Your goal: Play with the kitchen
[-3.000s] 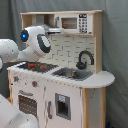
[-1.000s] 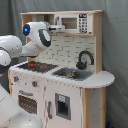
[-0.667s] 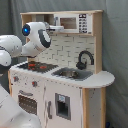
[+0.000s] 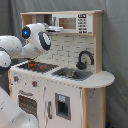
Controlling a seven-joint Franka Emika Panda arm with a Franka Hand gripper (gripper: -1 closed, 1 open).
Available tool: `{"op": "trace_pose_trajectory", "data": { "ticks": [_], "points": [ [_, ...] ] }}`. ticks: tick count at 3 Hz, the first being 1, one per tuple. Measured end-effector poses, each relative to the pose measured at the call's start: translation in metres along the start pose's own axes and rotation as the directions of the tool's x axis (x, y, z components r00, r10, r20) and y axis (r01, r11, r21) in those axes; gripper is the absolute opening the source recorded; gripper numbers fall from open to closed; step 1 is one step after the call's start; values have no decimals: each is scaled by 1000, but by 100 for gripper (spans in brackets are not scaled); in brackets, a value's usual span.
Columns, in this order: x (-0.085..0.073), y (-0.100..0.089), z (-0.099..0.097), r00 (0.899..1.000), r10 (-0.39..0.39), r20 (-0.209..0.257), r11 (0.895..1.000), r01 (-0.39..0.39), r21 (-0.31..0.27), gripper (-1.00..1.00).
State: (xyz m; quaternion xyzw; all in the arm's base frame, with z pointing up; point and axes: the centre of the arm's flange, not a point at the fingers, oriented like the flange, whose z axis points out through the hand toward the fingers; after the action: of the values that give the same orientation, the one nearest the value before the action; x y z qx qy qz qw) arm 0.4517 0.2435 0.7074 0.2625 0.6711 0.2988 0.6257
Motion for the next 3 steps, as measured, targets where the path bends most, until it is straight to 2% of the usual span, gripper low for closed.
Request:
{"op": "trace_pose_trajectory", "data": {
  "ticks": [3],
  "points": [
    [-9,-12,-31,999,20,-31,998,-22,-61,-100]
  ]
}}
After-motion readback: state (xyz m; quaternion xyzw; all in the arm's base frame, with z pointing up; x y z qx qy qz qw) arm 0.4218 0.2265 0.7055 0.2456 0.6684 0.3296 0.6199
